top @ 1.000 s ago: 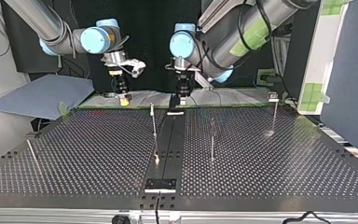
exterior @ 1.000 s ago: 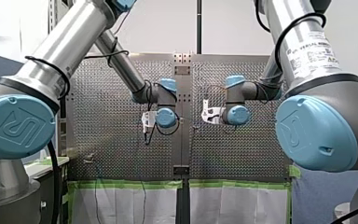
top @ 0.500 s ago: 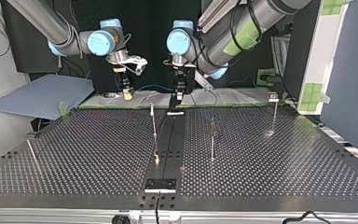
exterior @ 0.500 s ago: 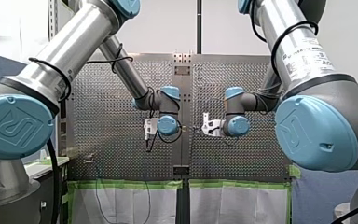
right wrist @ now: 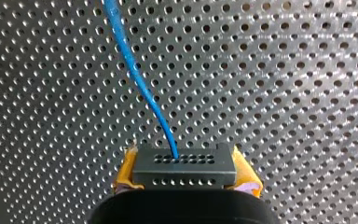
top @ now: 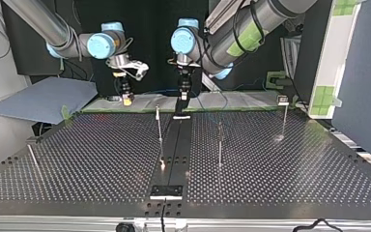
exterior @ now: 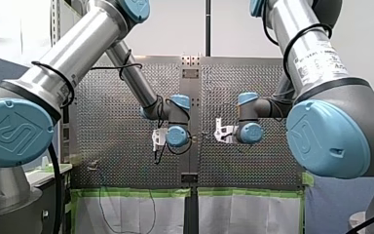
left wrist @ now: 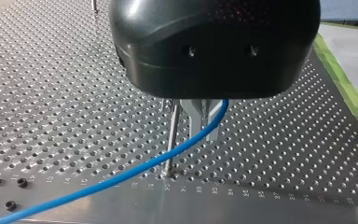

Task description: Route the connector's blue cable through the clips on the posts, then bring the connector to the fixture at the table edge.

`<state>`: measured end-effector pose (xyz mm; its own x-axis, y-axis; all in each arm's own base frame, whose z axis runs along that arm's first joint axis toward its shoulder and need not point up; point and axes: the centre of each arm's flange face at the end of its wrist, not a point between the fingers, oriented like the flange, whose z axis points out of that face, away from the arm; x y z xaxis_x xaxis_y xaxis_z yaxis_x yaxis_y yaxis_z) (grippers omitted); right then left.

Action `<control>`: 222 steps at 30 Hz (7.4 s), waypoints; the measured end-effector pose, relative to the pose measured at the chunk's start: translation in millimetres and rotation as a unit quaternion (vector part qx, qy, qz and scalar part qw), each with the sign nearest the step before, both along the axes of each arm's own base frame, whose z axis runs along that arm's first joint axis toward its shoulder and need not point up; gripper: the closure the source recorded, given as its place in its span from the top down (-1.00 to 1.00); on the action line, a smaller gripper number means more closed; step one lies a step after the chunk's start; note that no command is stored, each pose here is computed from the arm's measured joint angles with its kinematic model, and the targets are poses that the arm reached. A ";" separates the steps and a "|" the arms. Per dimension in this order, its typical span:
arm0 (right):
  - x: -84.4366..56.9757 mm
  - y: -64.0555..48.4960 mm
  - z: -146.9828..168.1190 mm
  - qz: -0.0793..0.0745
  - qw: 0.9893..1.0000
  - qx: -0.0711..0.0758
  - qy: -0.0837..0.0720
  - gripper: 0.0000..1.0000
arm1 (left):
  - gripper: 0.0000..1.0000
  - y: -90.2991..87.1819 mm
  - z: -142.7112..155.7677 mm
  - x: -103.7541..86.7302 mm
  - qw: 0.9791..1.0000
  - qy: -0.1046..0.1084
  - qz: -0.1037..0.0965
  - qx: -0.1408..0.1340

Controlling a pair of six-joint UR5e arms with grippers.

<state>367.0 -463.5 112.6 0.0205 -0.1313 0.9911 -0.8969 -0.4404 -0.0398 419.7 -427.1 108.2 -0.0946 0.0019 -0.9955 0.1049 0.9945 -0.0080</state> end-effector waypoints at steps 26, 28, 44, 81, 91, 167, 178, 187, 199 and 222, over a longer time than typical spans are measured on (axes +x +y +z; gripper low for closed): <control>-17.8 -20.0 -19.4 -0.011 1.000 -0.010 -0.006 -1.00 | -1.00 -4.3 5.2 8.8 1.000 -0.009 -0.013 -0.006; -17.8 -19.8 -19.5 -0.010 1.000 -0.010 -0.006 -1.00 | -1.00 -5.1 6.7 10.2 1.000 -0.011 -0.013 -0.007; -19.7 -22.8 -19.0 -0.010 1.000 -0.013 -0.009 -1.00 | -1.00 -12.6 -0.4 18.6 1.000 -0.001 -0.012 -0.003; -43.1 -51.3 -15.2 -0.013 1.000 -0.021 -0.012 -1.00 | -1.00 -34.8 -5.2 28.0 0.999 -0.007 -0.039 -0.020; -44.3 -59.7 -11.2 -0.015 1.000 -0.020 -0.011 -1.00 | -1.00 -38.2 -1.8 30.7 0.999 -0.010 -0.044 -0.025; -48.3 -89.2 -0.4 -0.027 0.999 -0.037 -0.009 -1.00 | -1.00 -54.3 27.3 92.6 0.999 -0.001 -0.038 -0.035; -54.1 -96.7 2.5 -0.040 0.998 -0.040 -0.010 -1.00 | -1.00 -43.9 26.5 101.9 0.999 0.005 -0.036 -0.035; -54.2 -96.6 1.9 -0.040 0.998 -0.039 -0.009 -1.00 | -0.81 -43.5 26.1 101.3 0.999 0.010 -0.039 -0.034; -49.4 -94.7 2.5 -0.031 0.999 -0.040 -0.010 -1.00 | 0.77 -50.9 24.7 91.0 0.999 0.017 -0.052 -0.003; -48.4 -94.1 0.7 -0.029 0.999 -0.040 -0.009 -1.00 | 1.00 -66.5 22.4 40.8 0.987 0.061 -0.132 0.072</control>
